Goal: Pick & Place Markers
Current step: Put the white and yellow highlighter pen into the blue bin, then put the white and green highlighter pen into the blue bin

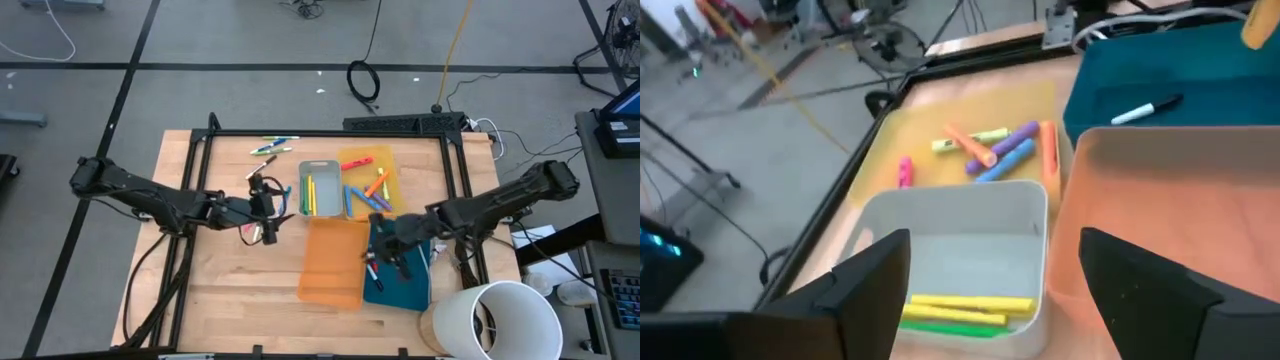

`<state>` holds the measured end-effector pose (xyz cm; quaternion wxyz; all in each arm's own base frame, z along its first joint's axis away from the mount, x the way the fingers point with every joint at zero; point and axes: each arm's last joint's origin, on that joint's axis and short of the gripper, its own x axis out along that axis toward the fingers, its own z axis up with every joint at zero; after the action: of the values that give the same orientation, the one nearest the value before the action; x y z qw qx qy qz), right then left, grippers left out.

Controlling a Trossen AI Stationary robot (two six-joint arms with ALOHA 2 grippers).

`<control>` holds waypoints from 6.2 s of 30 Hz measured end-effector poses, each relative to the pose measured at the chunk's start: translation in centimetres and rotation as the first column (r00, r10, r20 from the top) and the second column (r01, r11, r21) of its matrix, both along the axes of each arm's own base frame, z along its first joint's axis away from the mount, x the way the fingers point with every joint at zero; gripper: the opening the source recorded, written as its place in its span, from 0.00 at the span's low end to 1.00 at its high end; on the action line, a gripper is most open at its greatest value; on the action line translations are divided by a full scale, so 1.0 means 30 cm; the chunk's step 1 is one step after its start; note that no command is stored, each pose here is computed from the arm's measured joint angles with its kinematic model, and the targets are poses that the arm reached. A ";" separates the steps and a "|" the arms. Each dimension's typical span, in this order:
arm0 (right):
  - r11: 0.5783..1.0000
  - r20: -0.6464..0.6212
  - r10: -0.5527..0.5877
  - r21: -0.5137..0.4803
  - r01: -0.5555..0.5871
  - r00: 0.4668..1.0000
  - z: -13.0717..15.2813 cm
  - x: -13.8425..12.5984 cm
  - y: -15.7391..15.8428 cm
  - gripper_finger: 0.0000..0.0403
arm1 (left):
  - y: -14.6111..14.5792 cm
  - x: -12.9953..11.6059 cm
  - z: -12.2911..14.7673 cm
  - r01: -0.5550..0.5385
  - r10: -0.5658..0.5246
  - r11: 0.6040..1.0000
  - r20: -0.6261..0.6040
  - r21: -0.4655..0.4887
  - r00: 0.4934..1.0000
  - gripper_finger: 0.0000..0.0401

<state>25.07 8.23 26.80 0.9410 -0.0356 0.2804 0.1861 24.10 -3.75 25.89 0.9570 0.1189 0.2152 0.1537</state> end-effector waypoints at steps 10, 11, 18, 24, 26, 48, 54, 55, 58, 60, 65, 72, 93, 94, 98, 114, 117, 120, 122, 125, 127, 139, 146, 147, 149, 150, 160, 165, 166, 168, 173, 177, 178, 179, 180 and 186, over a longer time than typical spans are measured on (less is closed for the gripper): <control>0.999 -0.195 0.019 0.032 -0.013 0.981 -0.105 -0.126 0.034 0.06 | 0.027 -0.062 -0.036 -0.092 0.079 0.992 -0.158 -0.081 0.984 0.67; 0.999 -0.218 0.004 0.035 0.003 0.976 -0.119 -0.131 0.029 0.06 | 0.030 -0.061 -0.038 -0.098 0.084 0.992 -0.160 -0.081 0.984 0.66; 0.996 -0.260 -0.064 0.039 0.076 0.963 -0.157 -0.129 -0.012 0.09 | 0.036 -0.056 -0.038 -0.106 0.092 0.991 -0.153 -0.084 0.984 0.61; 0.989 -0.273 -0.112 0.065 0.135 0.955 -0.156 -0.122 -0.031 0.30 | 0.036 -0.056 -0.038 -0.111 0.096 0.989 -0.150 -0.093 0.984 0.62; 0.989 -0.265 -0.113 0.065 0.135 0.958 -0.154 -0.120 -0.033 0.35 | 0.036 -0.056 -0.038 -0.112 0.097 0.989 -0.149 -0.094 0.984 0.62; 0.995 0.306 0.054 -0.100 -0.025 0.950 -0.027 -0.033 -0.046 0.46 | 0.057 -0.167 -0.127 -0.480 0.351 0.843 -0.427 -0.243 0.833 0.61; 0.996 0.283 0.014 -0.090 0.012 0.959 -0.044 -0.014 -0.072 0.45 | 0.090 -0.186 -0.179 -0.609 0.472 0.741 -0.425 -0.283 0.772 0.61; 0.996 0.279 0.006 -0.084 0.018 0.960 -0.047 -0.011 -0.075 0.44 | 0.099 -0.189 -0.197 -0.617 0.471 0.730 -0.437 -0.294 0.766 0.61; 0.996 0.264 0.001 -0.085 0.023 0.965 -0.059 -0.002 -0.078 0.44 | 0.127 -0.210 -0.252 -0.636 0.438 0.705 -0.513 -0.314 0.739 0.61; 0.996 0.260 0.000 -0.086 0.023 0.966 -0.064 0.001 -0.077 0.45 | 0.144 -0.223 -0.281 -0.651 0.419 0.681 -0.552 -0.335 0.721 0.61; 0.996 0.252 0.003 -0.088 0.020 0.968 -0.071 0.006 -0.076 0.45 | 0.182 -0.241 -0.330 -0.681 0.436 0.646 -0.565 -0.346 0.701 0.61; 0.996 0.255 0.002 -0.088 0.022 0.967 -0.070 0.006 -0.077 0.45 | 0.215 -0.243 -0.387 -0.620 0.373 0.654 -0.527 -0.434 0.763 0.61; 0.995 0.256 0.006 -0.095 0.019 0.967 -0.070 0.006 -0.077 0.45 | 0.223 -0.317 -0.495 -0.578 0.308 0.723 -0.573 -0.378 0.760 0.56; 0.995 0.257 0.006 -0.095 0.019 0.966 -0.070 0.006 -0.077 0.45 | 0.221 -0.317 -0.497 -0.574 0.301 0.725 -0.575 -0.380 0.761 0.53; 0.995 0.257 0.008 -0.098 0.018 0.966 -0.070 0.006 -0.077 0.45 | 0.216 -0.318 -0.500 -0.576 0.293 0.714 -0.578 -0.397 0.761 0.35; 0.995 0.264 0.002 -0.095 0.024 0.964 -0.068 0.007 -0.078 0.45 | 0.201 -0.245 -0.371 -0.343 0.133 0.845 -0.461 -0.410 0.877 0.08; 0.995 0.282 -0.004 -0.094 0.032 0.959 -0.062 0.010 -0.082 0.45 | 0.182 -0.198 -0.285 -0.167 0.059 0.912 -0.284 -0.375 0.957 0.08; 0.992 0.319 -0.044 -0.096 0.079 0.947 -0.068 0.011 -0.093 0.45 | 0.155 -0.157 -0.212 0.046 -0.067 0.955 -0.063 -0.292 0.996 0.08; 0.984 0.355 -0.099 -0.105 0.145 0.930 -0.071 0.012 -0.105 0.45 | 0.136 -0.133 -0.165 0.175 -0.159 0.962 0.090 -0.210 0.983 0.08; 0.968 0.433 -0.175 -0.091 0.236 0.884 -0.068 0.017 -0.129 0.45 | 0.118 -0.100 -0.138 0.286 -0.256 0.951 0.218 -0.120 0.942 0.08; 0.960 0.496 -0.205 -0.063 0.271 0.844 -0.072 0.027 -0.144 0.45 | 0.113 -0.076 -0.133 0.324 -0.289 0.941 0.273 -0.094 0.918 0.08; 0.966 0.628 -0.150 -0.071 0.248 0.764 -0.140 0.159 -0.166 0.45 | 0.086 0.109 -0.162 0.491 -0.434 0.869 0.378 -0.065 0.818 0.08; 0.979 0.629 -0.115 -0.059 0.195 0.768 -0.132 0.180 -0.157 0.45 | 0.045 0.229 -0.121 0.550 -0.514 0.834 0.318 -0.028 0.796 0.08; 0.980 0.628 -0.117 -0.055 0.194 0.769 -0.133 0.180 -0.156 0.45 | 0.041 0.242 -0.123 0.553 -0.520 0.833 0.299 -0.031 0.800 0.08; 0.981 0.620 -0.115 -0.055 0.188 0.776 -0.132 0.177 -0.156 0.45 | 0.032 0.261 -0.132 0.556 -0.528 0.831 0.273 -0.029 0.804 0.08; 0.981 0.623 -0.113 -0.053 0.186 0.774 -0.130 0.176 -0.155 0.45 | 0.029 0.269 -0.130 0.558 -0.533 0.830 0.272 -0.018 0.801 0.08; 0.991 0.619 -0.054 -0.063 0.119 0.783 -0.131 0.175 -0.150 0.39 | 0.023 0.275 -0.114 0.570 -0.551 0.822 0.275 0.013 0.788 0.08; 0.990 0.607 -0.038 -0.087 0.114 0.794 -0.138 0.175 -0.149 0.23 | 0.025 0.275 -0.114 0.562 -0.545 0.827 0.273 0.017 0.793 0.10; 0.989 0.607 -0.035 -0.091 0.113 0.794 -0.138 0.175 -0.149 0.19 | 0.026 0.275 -0.113 0.559 -0.542 0.829 0.274 0.016 0.795 0.09; 0.987 0.614 -0.011 -0.118 0.106 0.789 -0.138 0.175 -0.148 0.11 | 0.025 0.275 -0.114 0.558 -0.538 0.830 0.277 0.006 0.797 0.09; 0.986 0.622 0.033 -0.150 0.077 0.783 -0.137 0.174 -0.140 0.07 | 0.027 0.275 -0.115 0.550 -0.524 0.835 0.281 -0.017 0.804 0.12; 0.988 0.615 0.028 -0.136 0.071 0.788 -0.139 0.174 -0.139 0.07 | 0.028 0.275 -0.117 0.536 -0.505 0.843 0.280 -0.042 0.816 0.19; 0.988 0.613 0.027 -0.135 0.070 0.790 -0.139 0.174 -0.139 0.07 | 0.028 0.275 -0.118 0.526 -0.493 0.848 0.281 -0.056 0.824 0.20; 0.988 0.608 0.027 -0.136 0.071 0.793 -0.141 0.174 -0.139 0.07 | 0.029 0.275 -0.121 0.503 -0.465 0.861 0.280 -0.075 0.840 0.22; 0.988 0.602 0.023 -0.137 0.075 0.798 -0.144 0.174 -0.140 0.07 | 0.029 0.275 -0.124 0.466 -0.428 0.880 0.275 -0.092 0.861 0.24; 0.976 0.578 -0.051 -0.145 0.164 0.814 -0.149 0.173 -0.150 0.07 | 0.003 0.244 -0.113 0.248 -0.239 0.968 0.182 -0.031 0.954 0.41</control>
<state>30.25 3.74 22.33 0.9829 -0.1627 0.0036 0.0857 31.42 -3.67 22.50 0.9868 0.1049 0.1169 0.0388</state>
